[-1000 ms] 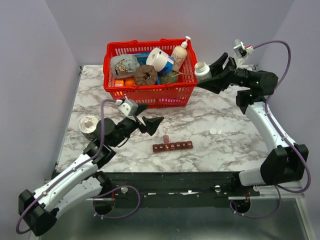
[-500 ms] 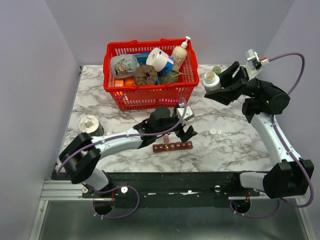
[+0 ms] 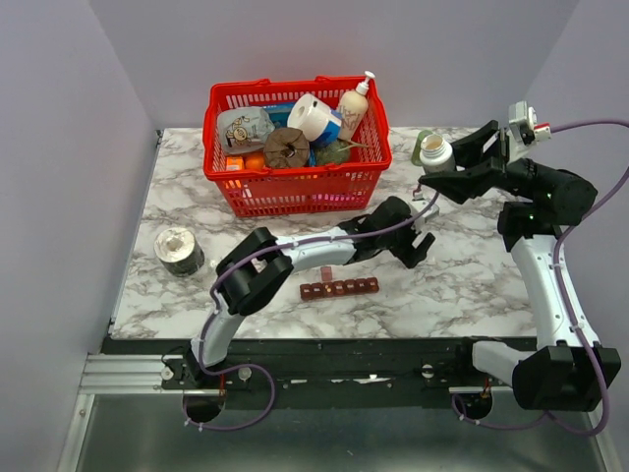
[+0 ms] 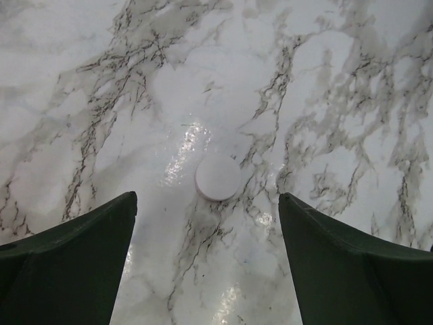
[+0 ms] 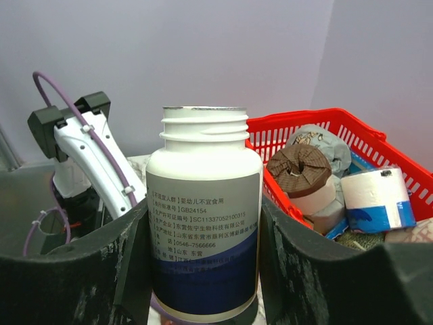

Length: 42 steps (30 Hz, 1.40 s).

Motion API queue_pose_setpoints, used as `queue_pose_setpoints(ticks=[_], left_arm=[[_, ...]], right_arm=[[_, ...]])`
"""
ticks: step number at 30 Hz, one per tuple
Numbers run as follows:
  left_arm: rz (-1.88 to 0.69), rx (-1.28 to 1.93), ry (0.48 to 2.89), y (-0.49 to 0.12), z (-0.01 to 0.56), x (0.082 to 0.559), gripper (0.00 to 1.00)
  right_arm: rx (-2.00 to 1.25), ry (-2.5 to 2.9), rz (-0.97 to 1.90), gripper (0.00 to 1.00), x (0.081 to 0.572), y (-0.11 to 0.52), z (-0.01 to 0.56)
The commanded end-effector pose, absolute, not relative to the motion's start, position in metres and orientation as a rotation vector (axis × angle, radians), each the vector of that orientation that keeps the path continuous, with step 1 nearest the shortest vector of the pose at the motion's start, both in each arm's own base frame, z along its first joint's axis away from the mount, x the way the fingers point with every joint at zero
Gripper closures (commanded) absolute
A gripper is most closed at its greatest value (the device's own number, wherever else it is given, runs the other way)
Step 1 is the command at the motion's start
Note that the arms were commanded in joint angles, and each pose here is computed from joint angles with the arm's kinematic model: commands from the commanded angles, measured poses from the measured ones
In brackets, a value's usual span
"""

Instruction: Sort the pills into containers

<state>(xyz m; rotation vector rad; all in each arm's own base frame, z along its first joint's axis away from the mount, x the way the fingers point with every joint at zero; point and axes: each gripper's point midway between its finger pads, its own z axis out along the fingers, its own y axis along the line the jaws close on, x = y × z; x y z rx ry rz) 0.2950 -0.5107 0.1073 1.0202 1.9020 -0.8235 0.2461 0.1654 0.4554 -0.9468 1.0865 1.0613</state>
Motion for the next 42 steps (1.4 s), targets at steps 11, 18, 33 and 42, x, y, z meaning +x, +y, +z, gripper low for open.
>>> queue_pose_setpoints(ticks=[11,18,33,42], left_arm=[[-0.467,0.995,2.247,-0.521,0.035,0.293,0.06],[-0.386,0.986,2.285,-0.518,0.03,0.28,0.09],[-0.363,1.004,2.286,-0.542,0.018,0.281,0.26],[-0.314,0.995,2.269,-0.54,0.012,0.289,0.3]], right_arm=[[-0.944,1.118,1.04,0.87,0.252,0.159,0.445],[-0.939,1.129,1.044,0.87,0.256,0.159,0.441],[-0.935,1.138,1.045,0.87,0.258,0.158,0.44],[-0.936,1.145,1.047,0.87,0.259,0.158,0.437]])
